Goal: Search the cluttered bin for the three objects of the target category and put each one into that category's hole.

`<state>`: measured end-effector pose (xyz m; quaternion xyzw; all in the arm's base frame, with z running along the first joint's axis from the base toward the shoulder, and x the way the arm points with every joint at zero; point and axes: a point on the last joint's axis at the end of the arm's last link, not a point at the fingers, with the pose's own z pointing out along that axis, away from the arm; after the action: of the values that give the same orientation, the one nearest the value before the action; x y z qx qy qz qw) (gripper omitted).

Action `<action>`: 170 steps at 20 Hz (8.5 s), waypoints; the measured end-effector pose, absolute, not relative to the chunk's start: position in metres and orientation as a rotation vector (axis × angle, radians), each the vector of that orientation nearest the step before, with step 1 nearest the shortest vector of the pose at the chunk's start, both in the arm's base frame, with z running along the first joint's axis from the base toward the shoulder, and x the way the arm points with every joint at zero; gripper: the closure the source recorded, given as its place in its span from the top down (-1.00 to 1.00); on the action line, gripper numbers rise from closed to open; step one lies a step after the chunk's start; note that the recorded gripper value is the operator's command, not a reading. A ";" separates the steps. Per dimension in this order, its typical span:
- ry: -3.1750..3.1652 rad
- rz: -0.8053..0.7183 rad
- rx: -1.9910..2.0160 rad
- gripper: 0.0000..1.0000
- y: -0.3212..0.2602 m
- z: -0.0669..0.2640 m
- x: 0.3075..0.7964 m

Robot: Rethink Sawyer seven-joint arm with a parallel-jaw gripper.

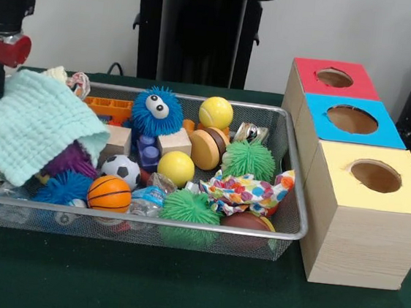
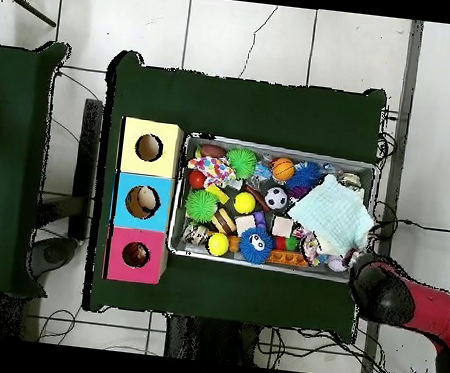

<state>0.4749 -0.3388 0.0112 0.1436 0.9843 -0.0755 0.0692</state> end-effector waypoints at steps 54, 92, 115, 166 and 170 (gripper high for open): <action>2.946 -0.242 0.229 1.00 -0.207 0.108 0.513; 3.132 -0.101 0.044 1.00 -0.057 0.014 0.439; 2.932 -0.250 -0.060 1.00 -0.077 -0.044 0.427; 2.904 0.005 -0.066 1.00 -0.093 -0.061 0.480; 2.915 -0.054 -0.143 1.00 -0.085 -0.057 0.486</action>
<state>0.4863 -0.0848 -0.0573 -0.0487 0.9924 -0.0184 0.1112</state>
